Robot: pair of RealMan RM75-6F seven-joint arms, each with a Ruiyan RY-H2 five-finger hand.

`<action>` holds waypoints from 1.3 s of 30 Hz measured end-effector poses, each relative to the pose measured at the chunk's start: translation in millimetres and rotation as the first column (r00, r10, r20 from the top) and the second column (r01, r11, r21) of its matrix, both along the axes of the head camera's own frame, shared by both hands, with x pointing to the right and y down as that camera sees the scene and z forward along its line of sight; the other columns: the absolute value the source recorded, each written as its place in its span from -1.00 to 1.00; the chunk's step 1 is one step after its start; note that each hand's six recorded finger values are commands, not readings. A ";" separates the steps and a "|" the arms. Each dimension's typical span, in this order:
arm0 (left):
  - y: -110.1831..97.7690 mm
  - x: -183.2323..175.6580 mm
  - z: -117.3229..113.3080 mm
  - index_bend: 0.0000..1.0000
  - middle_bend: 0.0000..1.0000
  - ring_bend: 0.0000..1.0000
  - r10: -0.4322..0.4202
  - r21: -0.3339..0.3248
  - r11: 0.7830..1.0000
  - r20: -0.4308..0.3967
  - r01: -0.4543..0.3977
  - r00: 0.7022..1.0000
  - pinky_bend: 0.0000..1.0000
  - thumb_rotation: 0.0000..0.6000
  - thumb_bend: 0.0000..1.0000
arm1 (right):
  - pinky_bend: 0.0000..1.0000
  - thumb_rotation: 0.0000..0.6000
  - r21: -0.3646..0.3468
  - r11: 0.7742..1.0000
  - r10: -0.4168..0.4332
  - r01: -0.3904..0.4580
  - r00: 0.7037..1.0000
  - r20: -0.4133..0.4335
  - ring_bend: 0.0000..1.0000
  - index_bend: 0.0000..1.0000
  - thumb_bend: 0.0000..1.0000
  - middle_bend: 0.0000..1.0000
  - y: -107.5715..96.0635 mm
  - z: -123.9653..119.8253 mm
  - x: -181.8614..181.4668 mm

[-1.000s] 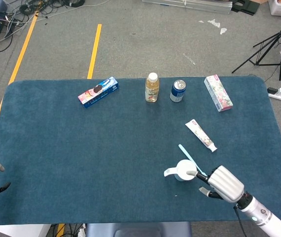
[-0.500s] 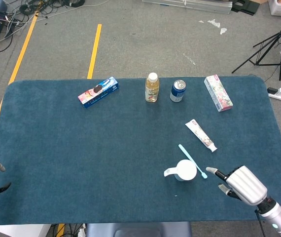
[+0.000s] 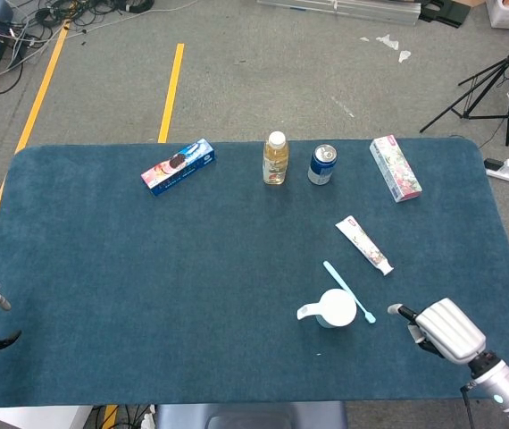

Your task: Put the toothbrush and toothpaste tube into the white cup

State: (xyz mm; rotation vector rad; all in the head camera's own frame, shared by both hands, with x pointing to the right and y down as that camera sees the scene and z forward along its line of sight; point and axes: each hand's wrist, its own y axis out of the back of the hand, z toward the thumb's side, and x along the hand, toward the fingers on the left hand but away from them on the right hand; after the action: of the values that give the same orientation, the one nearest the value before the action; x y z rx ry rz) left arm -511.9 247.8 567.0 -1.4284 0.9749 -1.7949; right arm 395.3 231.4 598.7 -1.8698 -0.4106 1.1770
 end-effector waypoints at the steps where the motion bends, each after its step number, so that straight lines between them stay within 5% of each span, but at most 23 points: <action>1: 0.0 -0.2 -0.2 -0.06 -0.50 -0.51 0.000 0.000 1.000 -0.001 0.000 1.000 -0.39 1.00 -1.00 | 1.00 1.00 -0.013 1.000 0.003 -0.003 1.000 -0.006 1.00 -0.26 0.38 0.98 -0.1 3.9 0.5; 20: -0.4 -0.5 0.1 -0.06 -0.50 -0.51 -0.001 -0.002 1.000 -0.002 0.001 1.000 -0.39 1.00 -1.00 | 1.00 1.00 -0.172 0.985 0.008 -0.014 0.999 -0.039 1.00 -0.26 0.86 0.98 1.9 51.6 -5.7; 39: -0.4 0.0 -0.4 -0.06 -0.50 -0.51 0.001 0.000 1.000 -0.004 -0.001 1.000 -0.39 1.00 -1.00 | 1.00 1.00 -0.239 0.971 -0.031 0.021 0.999 -0.038 1.00 -0.30 0.92 1.00 3.7 74.3 -24.5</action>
State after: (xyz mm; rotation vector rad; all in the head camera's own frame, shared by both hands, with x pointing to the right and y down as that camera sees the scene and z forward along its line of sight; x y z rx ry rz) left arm -511.8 247.3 566.6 -1.4331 0.9766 -1.7922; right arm 370.8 235.0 673.0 -2.0450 -0.2280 1.2924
